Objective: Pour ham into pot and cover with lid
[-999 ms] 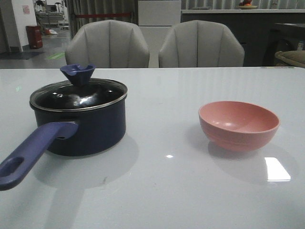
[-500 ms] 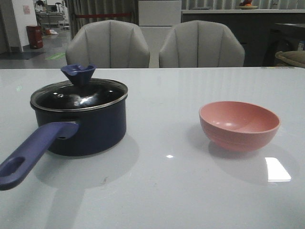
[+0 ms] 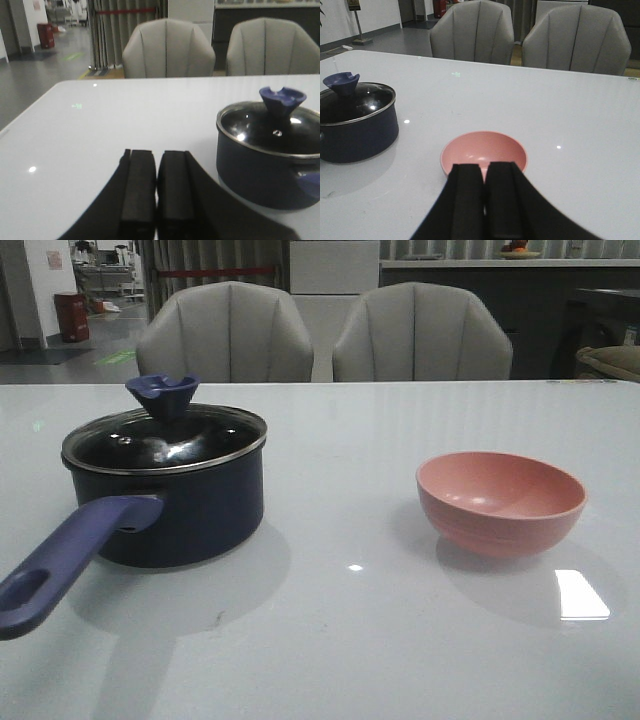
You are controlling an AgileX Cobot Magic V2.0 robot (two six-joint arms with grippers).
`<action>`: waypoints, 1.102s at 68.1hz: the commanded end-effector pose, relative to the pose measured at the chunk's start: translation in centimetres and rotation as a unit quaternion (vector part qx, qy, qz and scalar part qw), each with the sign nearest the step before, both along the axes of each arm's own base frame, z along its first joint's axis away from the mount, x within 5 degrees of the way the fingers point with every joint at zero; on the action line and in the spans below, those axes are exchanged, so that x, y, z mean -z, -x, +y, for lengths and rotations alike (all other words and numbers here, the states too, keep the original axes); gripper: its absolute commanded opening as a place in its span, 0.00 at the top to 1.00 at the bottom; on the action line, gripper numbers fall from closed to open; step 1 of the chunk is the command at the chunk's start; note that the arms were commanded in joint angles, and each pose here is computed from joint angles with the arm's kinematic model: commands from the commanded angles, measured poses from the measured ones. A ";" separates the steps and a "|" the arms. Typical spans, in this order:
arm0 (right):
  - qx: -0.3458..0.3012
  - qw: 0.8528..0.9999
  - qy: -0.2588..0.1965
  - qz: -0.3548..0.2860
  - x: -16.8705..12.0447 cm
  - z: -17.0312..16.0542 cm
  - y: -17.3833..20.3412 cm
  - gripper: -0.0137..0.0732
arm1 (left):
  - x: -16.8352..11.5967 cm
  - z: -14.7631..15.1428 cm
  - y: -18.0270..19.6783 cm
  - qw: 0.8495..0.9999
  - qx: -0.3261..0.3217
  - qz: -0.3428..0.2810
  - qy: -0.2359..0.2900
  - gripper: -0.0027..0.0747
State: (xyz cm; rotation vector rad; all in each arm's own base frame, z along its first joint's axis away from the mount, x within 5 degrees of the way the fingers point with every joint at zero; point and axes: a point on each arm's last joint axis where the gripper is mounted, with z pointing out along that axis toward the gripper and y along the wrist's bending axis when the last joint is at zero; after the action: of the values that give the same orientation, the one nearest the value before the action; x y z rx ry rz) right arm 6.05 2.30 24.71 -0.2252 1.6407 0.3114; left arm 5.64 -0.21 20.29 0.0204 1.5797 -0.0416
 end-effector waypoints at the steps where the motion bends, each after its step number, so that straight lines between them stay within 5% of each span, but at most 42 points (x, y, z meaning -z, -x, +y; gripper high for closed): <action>1: 0.010 0.999 -0.011 -0.041 -1.4 -0.2 -0.1 0.67 | -0.4 0.0 0.1 0.999 0.002 -0.054 0.009 0.82; 75: 0.010 0.999 -0.011 -0.041 -1.4 -0.2 -0.1 0.67 | -0.5 0.0 0.1 0.998 0.003 -0.058 0.029 0.82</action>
State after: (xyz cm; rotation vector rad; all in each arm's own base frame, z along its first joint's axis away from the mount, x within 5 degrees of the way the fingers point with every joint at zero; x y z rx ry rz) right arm 6.04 2.30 24.70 -0.2259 1.6427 0.3117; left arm 5.63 -0.24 20.61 -0.0048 1.5454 -0.0726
